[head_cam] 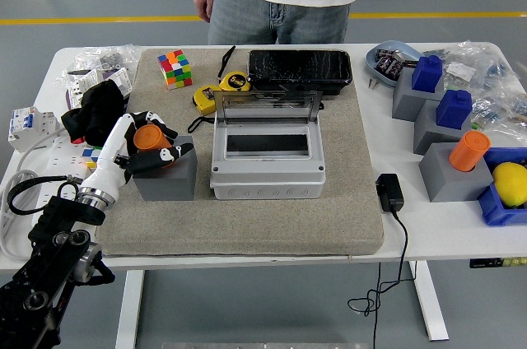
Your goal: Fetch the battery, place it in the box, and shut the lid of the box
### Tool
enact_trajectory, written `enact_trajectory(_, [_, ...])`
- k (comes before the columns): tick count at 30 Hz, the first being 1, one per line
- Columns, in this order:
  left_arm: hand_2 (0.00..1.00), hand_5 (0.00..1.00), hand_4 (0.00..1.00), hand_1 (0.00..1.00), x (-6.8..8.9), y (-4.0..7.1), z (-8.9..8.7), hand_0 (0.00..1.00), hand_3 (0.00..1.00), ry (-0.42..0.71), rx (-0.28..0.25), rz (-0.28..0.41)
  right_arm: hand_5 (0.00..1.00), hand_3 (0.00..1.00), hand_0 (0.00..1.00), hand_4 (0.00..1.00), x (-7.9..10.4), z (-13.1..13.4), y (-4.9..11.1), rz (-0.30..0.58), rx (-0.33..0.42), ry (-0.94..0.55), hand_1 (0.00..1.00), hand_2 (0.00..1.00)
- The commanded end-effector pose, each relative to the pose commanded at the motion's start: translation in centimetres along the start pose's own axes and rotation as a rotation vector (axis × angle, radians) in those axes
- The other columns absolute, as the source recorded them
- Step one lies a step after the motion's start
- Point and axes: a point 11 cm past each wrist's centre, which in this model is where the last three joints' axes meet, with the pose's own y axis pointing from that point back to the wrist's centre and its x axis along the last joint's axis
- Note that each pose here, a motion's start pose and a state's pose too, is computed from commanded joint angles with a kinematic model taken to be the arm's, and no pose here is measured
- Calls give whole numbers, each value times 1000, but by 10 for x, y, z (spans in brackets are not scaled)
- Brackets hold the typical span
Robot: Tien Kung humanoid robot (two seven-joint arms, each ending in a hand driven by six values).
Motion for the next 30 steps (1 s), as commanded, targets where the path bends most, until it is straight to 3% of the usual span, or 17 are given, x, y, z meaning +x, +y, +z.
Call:
enact_trajectory(4, [308,2,998,435,2,0,0,325,250,10,0,14,998,781,802,998,0,0,0,-1,0,-2,748,733])
enact_trajectory(5, [265,2,998,340,2,0,0,181,200,12,0,20,998,780,802,998,0,0,0,-1,-1,-2,748,733])
enact_trajectory(10, [265,2,998,340,4,0,0,181,200,17,0,35,998,780,802,998,0,0,0,0,-1,-4,748,733])
enact_trajectory(11, [192,2,998,221,4,0,0,116,152,17,0,36,998,781,803,998,0,0,0,0,-1,-4,748,733])
enact_trajectory(16, [192,2,998,221,5,0,0,116,152,29,-1,50,998,781,803,998,0,-1,0,0,0,-5,748,733])
enact_trajectory(17, [138,2,998,118,5,0,0,89,109,30,-2,52,998,780,802,998,0,-1,0,0,0,-5,748,733])
enact_trajectory(30, [108,2,998,78,8,0,2,59,79,38,-12,80,998,781,801,998,1,0,0,1,-2,-3,748,733])
